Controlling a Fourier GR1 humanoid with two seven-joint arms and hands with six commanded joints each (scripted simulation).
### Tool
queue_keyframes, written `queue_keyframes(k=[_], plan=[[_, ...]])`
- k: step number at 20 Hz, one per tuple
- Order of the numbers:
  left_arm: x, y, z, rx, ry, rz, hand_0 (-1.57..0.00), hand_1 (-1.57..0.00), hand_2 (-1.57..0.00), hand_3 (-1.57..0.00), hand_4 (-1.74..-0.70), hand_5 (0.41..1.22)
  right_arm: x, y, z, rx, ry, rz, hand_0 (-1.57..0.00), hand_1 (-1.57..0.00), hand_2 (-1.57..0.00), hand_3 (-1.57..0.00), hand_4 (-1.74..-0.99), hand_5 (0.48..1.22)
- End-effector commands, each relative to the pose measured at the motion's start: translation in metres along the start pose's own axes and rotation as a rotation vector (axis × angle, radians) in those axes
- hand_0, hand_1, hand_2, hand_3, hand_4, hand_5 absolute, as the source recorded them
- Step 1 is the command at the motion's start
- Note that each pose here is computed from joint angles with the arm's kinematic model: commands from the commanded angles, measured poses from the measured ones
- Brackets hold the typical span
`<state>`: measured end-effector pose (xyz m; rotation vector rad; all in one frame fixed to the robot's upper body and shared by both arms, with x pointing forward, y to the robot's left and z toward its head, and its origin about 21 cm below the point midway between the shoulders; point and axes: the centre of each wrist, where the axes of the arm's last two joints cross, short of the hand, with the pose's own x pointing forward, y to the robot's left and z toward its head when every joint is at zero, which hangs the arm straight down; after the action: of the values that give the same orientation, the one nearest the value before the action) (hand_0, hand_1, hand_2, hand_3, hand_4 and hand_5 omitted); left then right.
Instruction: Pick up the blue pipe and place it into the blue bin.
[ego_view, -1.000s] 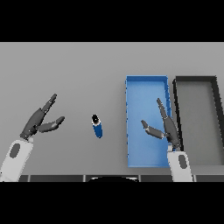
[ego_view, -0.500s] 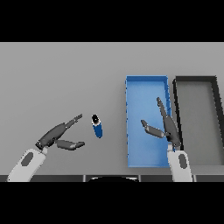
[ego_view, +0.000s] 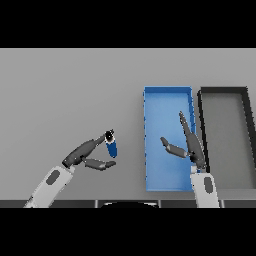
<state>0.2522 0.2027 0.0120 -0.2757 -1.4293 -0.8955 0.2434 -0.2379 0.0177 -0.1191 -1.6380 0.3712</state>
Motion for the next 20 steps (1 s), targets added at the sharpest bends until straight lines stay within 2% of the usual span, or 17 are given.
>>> queue_keyframes(k=[1,5,7,10,12,14,15,16,18,20], plan=[[-0.003,-0.003,-0.006,0.002,0.006,0.017,0.0,0.0,0.0,0.0,-1.13,0.487,0.002,0.0,-0.001,-0.001,-0.014,0.001,0.0,0.0,0.0,0.0,-1.205,0.554],[-0.013,-0.014,-0.021,0.012,-0.009,0.071,0.0,0.0,0.0,0.0,-1.14,0.497,0.0,-0.002,0.001,-0.003,-0.012,-0.001,0.0,0.0,0.0,0.0,-1.202,0.549],[-0.02,-0.021,-0.028,0.032,-0.011,0.038,0.0,0.0,0.0,0.0,-1.1,0.497,0.0,-0.003,0.001,-0.003,-0.007,-0.004,0.0,0.0,0.0,0.0,-1.2,0.547],[-0.022,-0.023,-0.044,0.029,-0.037,0.089,0.0,0.0,-0.05,-0.02,-1.12,0.543,-0.004,0.001,0.006,0.0,0.005,0.004,0.0,0.0,0.0,0.0,-1.192,0.549],[-0.019,-0.03,-0.048,0.018,-0.072,0.153,0.0,-0.04,-0.17,-0.11,-1.18,0.601,-0.002,-0.001,0.004,-0.002,-0.006,0.014,0.0,0.0,0.0,0.0,-1.186,0.554],[-0.018,-0.031,-0.052,0.018,-0.087,0.208,-0.04,-0.25,-0.42,-0.35,-1.27,0.675,-0.004,0.0,0.004,-0.001,-0.01,0.007,0.0,0.0,0.0,0.0,-1.196,0.56],[-0.018,-0.036,-0.053,0.011,-0.096,0.233,-0.18,-0.41,-0.58,-0.59,-1.3,0.784,-0.004,-0.002,0.004,-0.009,-0.005,0.01,0.0,0.0,0.0,0.0,-1.192,0.56],[-0.016,-0.039,-0.053,0.02,-0.112,0.257,-0.42,-0.64,-0.78,-0.78,-1.38,0.872,-0.004,-0.002,0.002,-0.008,-0.01,0.01,0.0,0.0,0.0,0.0,-1.191,0.561],[-0.014,-0.043,-0.056,0.024,-0.117,0.242,-0.83,-0.98,-1.06,-1.02,-1.5,0.997,-0.007,-0.006,0.005,-0.007,-0.004,0.016,0.0,0.0,0.0,0.0,-1.184,0.562],[-0.014,-0.046,-0.055,0.011,-0.131,0.241,-1.1,-1.19,-1.25,-1.2,-1.59,1.078,-0.006,-0.006,0.003,-0.008,-0.004,0.016,0.0,0.0,0.0,0.0,-1.179,0.561]])
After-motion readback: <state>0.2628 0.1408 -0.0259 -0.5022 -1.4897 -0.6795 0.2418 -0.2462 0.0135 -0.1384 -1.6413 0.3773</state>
